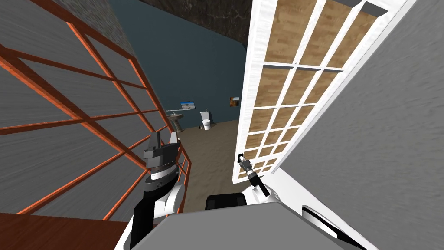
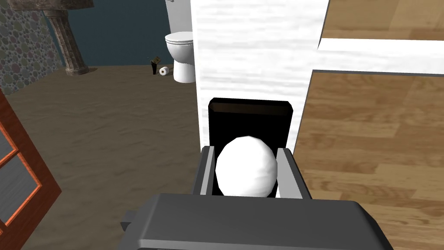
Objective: Push the door open
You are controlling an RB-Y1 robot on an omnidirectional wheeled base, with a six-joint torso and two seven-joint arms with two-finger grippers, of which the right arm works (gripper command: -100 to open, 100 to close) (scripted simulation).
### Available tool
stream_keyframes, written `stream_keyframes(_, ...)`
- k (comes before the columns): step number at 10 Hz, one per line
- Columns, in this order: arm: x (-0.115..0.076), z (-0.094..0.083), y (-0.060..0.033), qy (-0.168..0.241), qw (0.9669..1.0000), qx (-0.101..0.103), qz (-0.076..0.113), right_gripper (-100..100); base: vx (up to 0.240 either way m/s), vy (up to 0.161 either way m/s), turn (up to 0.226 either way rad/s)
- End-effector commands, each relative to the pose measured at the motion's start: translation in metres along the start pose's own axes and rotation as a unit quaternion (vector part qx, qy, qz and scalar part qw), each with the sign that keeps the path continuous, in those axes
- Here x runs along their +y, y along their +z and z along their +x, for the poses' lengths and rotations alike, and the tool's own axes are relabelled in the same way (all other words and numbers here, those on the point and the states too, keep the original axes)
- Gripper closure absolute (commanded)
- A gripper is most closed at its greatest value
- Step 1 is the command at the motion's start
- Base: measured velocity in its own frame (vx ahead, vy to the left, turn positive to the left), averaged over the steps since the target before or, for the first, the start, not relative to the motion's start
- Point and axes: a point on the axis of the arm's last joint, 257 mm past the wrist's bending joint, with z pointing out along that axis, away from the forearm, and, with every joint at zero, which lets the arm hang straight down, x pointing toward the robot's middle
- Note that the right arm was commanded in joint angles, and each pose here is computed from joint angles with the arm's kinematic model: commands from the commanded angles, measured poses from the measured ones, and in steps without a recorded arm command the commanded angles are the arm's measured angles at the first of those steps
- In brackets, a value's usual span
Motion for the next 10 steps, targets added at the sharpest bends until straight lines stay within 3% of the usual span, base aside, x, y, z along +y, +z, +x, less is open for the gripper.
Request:
stream_keyframes(1, 0.014, 0.002, 0.0027, -0.005, 0.9999, 0.004, -0.013, 100, 0.116, 0.046, -0.035)
stream_keyframes(3, 0.024, 0.003, 0.0044, -0.005, 0.9994, 0.005, -0.033, 100, 0.123, 0.063, -0.032)
stream_keyframes(6, 0.029, 0.003, 0.0051, -0.005, 0.9990, 0.005, -0.043, 100, 0.116, 0.052, -0.019)
stream_keyframes(10, 0.044, 0.003, 0.0061, -0.004, 0.9972, 0.004, -0.074, 100, 0.115, 0.065, -0.034)
